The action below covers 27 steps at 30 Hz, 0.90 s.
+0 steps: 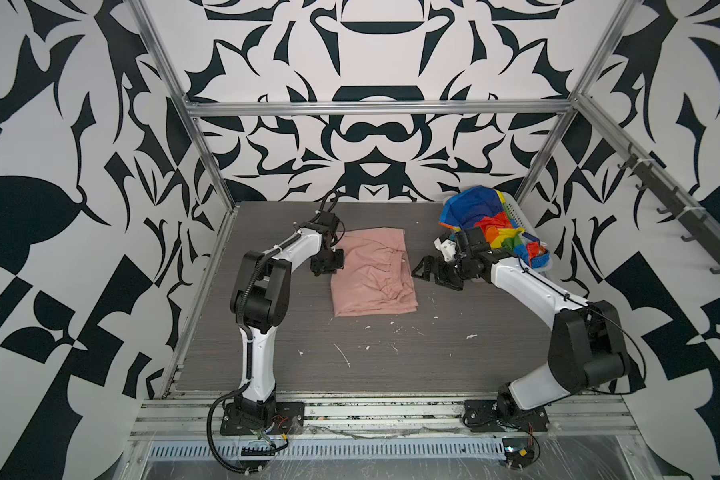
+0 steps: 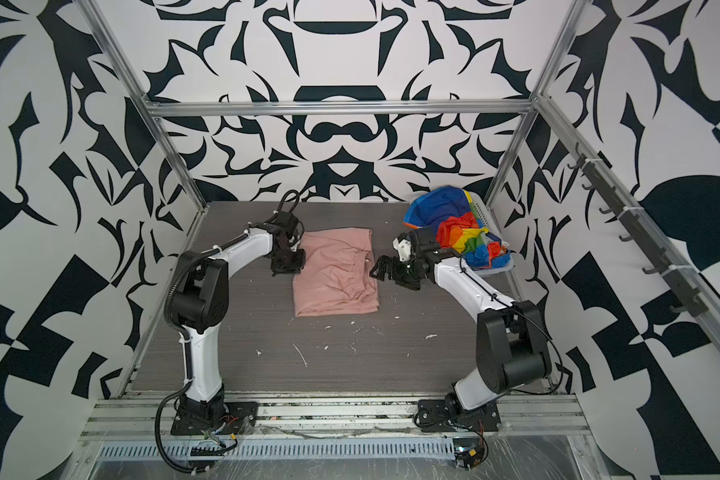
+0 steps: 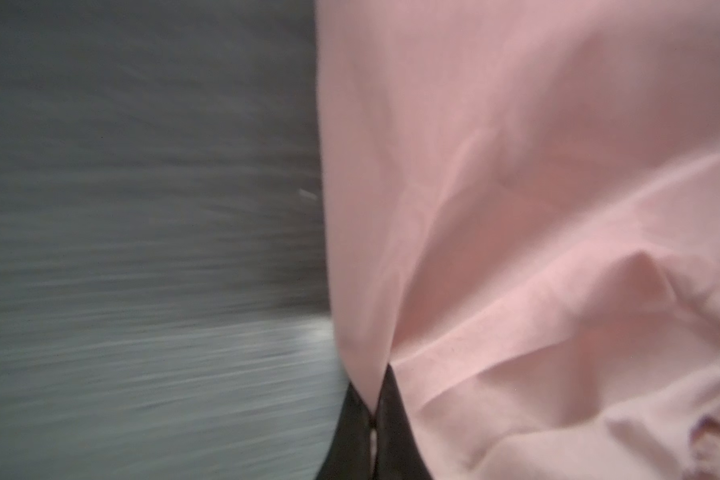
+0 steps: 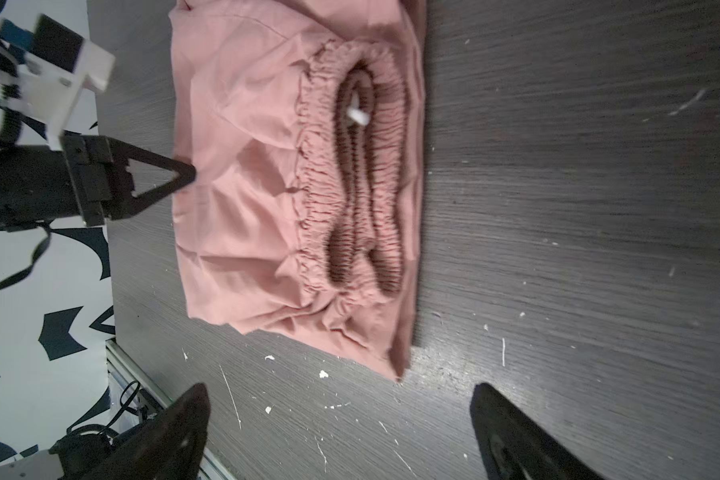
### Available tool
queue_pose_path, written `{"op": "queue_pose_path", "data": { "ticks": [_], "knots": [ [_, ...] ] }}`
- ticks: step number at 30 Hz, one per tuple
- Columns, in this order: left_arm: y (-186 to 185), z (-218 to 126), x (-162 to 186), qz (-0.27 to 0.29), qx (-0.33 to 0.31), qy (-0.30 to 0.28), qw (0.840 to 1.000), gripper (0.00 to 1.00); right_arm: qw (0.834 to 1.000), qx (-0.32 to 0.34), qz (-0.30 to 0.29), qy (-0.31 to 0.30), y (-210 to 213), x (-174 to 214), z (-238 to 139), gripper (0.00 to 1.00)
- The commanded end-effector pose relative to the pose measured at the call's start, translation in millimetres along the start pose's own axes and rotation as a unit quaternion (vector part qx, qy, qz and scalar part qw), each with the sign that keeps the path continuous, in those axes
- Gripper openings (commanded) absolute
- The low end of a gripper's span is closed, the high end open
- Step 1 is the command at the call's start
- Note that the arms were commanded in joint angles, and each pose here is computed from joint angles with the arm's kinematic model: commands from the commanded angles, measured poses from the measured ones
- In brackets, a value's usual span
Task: Fold and stack the shorts
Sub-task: 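Drag the folded shorts with the left gripper toward the table's far corner, then release the shorts with the left gripper while the right gripper reaches into the basket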
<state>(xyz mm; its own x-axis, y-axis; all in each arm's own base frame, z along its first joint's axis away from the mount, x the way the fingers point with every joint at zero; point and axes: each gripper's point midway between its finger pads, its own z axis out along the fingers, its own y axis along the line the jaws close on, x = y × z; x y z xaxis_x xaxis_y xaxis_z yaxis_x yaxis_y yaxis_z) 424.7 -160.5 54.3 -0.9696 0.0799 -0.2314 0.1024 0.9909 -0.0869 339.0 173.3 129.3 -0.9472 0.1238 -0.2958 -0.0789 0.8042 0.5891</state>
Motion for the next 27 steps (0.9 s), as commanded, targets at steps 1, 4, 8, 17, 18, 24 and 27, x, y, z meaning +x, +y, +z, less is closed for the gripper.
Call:
{"op": "queue_pose_path", "data": {
  "ticks": [1, 4, 8, 17, 18, 24, 27],
  "knots": [
    [79.9, -22.4, -9.5, 0.078, -0.187, 0.019, 0.979, 0.0, 0.999, -0.006, -0.013, -0.03, 14.5, -17.5, -15.6, 1.0],
    [124.0, -26.2, -29.6, 0.109, -0.256, 0.012, 0.96, 0.0, 0.999, -0.01, -0.015, -0.039, 19.9, -24.7, -16.5, 1.0],
    [182.2, -31.1, -53.1, 0.075, -0.283, 0.007, 0.956, 0.0, 0.999, 0.0, -0.027, -0.039, 23.9, -30.7, -16.7, 1.0],
    [272.1, -30.4, -100.0, 0.058, -0.318, -0.038, 0.946, 0.0, 0.999, 0.012, -0.025, -0.028, 21.7, -36.5, -10.9, 1.0],
    [282.0, -29.7, -101.2, 0.05, -0.318, -0.038, 0.946, 0.0, 0.999, 0.013, -0.024, -0.023, 20.9, -36.8, -8.4, 1.0],
    [322.4, -32.4, -112.8, 0.013, -0.31, -0.056, 0.949, 0.0, 1.0, 0.018, -0.016, -0.018, 17.7, -44.7, 1.2, 1.0],
    [338.5, -31.2, -113.0, -0.004, -0.31, -0.057, 0.949, 0.0, 1.0, 0.021, -0.012, -0.018, 16.8, -48.7, 4.7, 1.0]
  ]
}}
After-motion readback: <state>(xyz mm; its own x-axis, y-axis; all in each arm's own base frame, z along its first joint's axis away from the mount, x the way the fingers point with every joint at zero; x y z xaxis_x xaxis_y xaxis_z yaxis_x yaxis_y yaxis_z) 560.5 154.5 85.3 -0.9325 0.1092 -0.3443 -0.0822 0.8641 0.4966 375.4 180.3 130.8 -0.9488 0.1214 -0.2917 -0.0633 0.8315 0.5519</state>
